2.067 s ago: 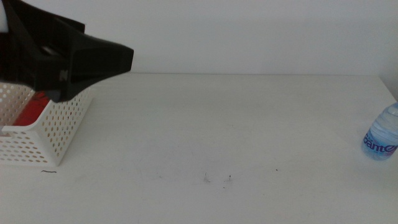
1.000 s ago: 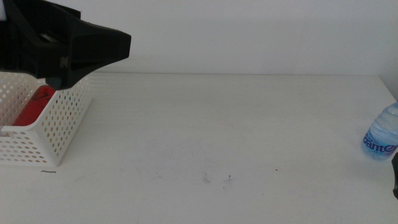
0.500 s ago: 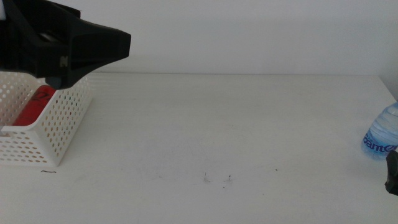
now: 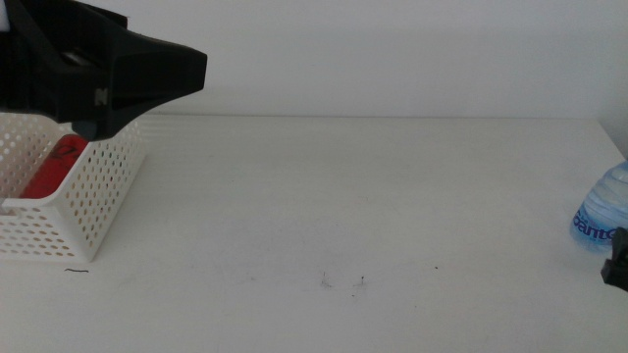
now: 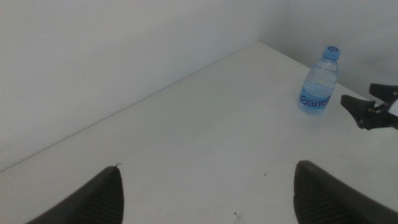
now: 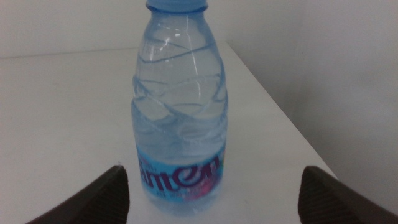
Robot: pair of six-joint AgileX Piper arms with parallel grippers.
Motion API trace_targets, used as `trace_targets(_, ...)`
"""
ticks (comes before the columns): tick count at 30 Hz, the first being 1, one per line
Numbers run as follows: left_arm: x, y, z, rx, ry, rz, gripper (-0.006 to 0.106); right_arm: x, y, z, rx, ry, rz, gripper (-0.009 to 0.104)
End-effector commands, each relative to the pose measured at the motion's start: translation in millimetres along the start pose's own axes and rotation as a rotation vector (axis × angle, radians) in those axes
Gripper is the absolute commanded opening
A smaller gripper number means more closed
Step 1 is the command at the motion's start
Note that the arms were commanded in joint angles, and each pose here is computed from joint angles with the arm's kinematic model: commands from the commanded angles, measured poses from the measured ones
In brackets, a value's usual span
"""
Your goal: Use arms to grab the bottles and put them into the dustbin to the left of the table.
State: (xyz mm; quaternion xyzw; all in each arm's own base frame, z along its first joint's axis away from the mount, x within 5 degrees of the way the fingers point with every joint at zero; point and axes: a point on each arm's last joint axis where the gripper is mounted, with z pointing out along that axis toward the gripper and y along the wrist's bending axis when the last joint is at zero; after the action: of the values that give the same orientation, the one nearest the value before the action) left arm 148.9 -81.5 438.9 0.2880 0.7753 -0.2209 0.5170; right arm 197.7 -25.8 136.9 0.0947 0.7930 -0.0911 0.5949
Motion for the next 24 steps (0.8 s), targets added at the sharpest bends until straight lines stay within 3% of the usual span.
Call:
trace_targets(1, -1, -1, 0, 0.003, -0.010, -0.001, 0.094, -2, 2, 8, 0.006, -0.010, -0.005, 0.089)
trace_targets(3, -1, -1, 0, 0.003, -0.010, -0.001, 0.094, -3, 3, 15, 0.006, -0.009, 0.009, 0.093)
trace_targets(24, -1, -1, 0, 0.001, -0.009, 0.000, 0.094, -2, 22, 81, -0.017, -0.002, -0.090, 0.093)
